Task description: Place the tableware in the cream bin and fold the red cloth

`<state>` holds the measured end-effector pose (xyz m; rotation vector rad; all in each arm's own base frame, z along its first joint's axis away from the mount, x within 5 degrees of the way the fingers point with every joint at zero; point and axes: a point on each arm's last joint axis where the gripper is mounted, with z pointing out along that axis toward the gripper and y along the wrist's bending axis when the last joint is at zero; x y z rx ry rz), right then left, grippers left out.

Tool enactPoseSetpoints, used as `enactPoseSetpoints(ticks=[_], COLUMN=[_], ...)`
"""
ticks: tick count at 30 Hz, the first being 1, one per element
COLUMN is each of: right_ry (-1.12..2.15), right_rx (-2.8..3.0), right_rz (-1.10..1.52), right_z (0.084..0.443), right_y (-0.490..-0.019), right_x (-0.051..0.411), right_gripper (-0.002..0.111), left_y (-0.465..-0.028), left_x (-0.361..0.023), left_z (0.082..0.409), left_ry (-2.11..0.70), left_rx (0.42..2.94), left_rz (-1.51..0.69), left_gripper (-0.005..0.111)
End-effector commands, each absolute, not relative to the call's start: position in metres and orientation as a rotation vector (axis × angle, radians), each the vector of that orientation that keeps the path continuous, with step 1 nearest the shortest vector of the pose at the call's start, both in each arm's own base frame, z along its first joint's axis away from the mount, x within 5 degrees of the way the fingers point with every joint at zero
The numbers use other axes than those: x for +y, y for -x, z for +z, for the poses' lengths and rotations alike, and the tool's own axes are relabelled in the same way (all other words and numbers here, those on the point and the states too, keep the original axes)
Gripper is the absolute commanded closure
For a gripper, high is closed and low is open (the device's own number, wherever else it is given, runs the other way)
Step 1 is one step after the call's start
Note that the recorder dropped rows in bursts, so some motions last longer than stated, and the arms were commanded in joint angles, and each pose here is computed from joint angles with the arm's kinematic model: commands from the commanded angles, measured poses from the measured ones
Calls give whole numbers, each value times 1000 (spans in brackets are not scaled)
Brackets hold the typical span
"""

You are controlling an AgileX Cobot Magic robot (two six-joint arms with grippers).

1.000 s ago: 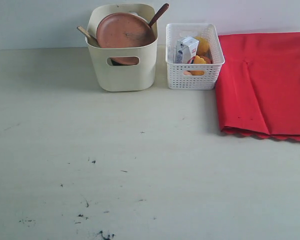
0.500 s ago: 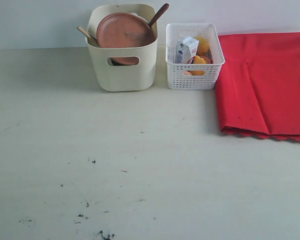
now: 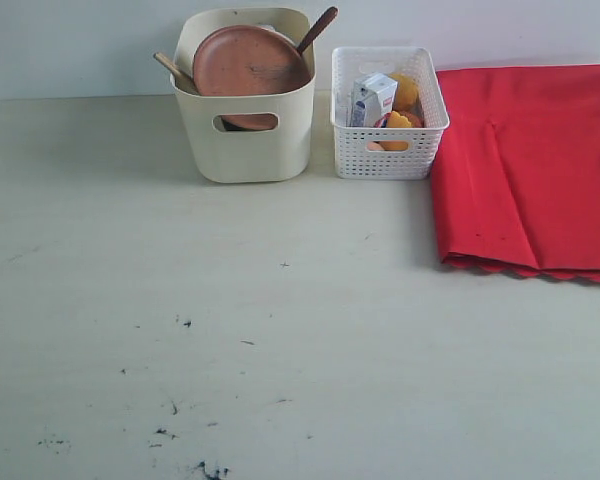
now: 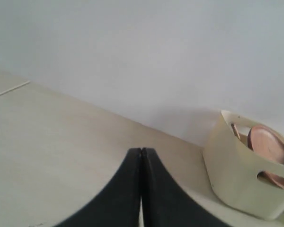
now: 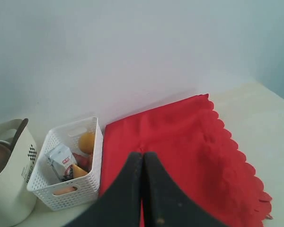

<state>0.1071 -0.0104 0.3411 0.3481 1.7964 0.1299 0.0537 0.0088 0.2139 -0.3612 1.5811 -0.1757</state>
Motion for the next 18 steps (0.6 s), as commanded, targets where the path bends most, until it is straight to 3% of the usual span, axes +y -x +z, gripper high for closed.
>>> enactPoseSetpoints(ticks=[1, 8, 18], right_ry=[-344, -344, -344], right_rx=[1788, 1788, 1788], right_rz=[133, 133, 133], right_z=[341, 341, 341], right_y=[-106, -106, -106], right_x=[-10, -10, -10], right_gripper=[108, 108, 108], left_y=[-56, -56, -56], left_x=[3, 1, 1], left_z=[204, 199, 195], left_ry=[270, 121, 121], left_rx=[1564, 1637, 1678], left_rz=[-200, -73, -74], left_gripper=[107, 107, 107])
